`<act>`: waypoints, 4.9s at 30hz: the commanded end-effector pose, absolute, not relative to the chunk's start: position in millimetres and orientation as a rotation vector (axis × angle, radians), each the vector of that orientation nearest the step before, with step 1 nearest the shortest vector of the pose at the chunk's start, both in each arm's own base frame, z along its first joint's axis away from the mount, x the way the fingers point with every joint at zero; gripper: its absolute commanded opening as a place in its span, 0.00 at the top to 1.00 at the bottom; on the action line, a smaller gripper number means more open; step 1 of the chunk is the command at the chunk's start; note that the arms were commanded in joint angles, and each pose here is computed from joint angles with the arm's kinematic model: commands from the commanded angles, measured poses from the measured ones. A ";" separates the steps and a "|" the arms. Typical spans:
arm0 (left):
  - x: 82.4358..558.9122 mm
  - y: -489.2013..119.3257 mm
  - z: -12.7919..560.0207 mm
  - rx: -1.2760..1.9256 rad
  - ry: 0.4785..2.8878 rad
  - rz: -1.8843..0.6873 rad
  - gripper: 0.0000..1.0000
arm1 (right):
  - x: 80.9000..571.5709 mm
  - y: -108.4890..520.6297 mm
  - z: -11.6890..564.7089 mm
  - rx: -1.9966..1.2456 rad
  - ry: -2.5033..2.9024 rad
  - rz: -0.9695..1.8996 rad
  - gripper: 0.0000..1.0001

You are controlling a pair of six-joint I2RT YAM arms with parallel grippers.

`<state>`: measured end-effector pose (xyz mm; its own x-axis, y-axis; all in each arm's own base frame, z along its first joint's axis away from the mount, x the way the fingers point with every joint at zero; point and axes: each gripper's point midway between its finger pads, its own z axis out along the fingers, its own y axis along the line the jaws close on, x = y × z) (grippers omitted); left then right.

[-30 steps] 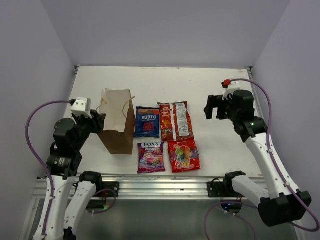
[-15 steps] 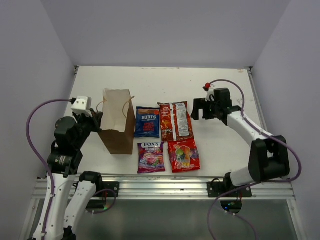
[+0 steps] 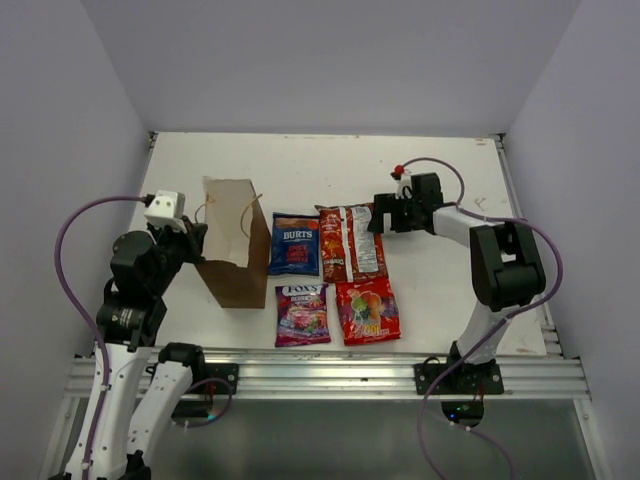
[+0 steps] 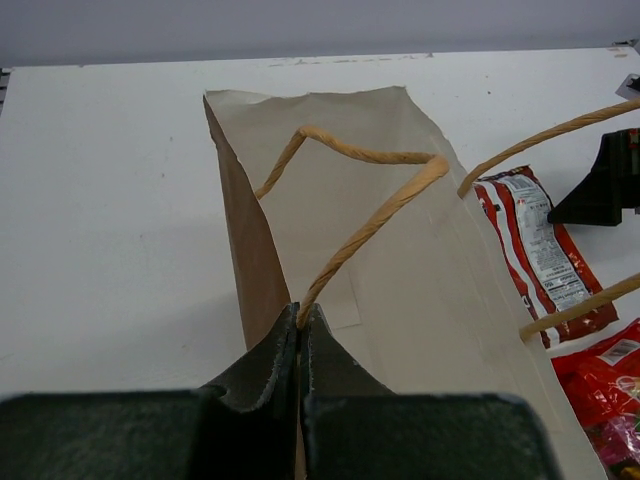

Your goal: Place the snacks into the paper bag

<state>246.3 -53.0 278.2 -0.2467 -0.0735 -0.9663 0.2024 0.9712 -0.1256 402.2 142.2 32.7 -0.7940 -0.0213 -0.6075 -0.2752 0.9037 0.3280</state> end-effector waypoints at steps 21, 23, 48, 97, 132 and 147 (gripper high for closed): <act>251.8 -47.9 281.7 0.070 1.792 -0.226 1.00 | 416.8 210.4 25.6 -0.365 2.483 0.679 1.00; 251.9 -46.8 281.3 0.064 1.795 -0.222 1.00 | 419.2 210.5 39.3 -0.376 2.470 0.669 1.00; 250.6 -52.5 281.0 0.089 1.798 -0.249 1.00 | 376.5 313.7 559.6 -0.526 0.950 1.126 1.00; 244.6 -51.2 290.3 0.085 1.785 -0.248 1.00 | 267.4 455.8 460.8 -0.819 0.624 2.183 1.00; 238.6 -47.8 293.8 0.086 1.778 -0.229 1.00 | 303.1 486.2 413.5 -1.037 0.905 1.678 1.00; 239.8 -48.8 291.8 0.096 1.782 -0.230 1.00 | 330.1 486.3 437.0 -0.916 0.913 1.509 1.00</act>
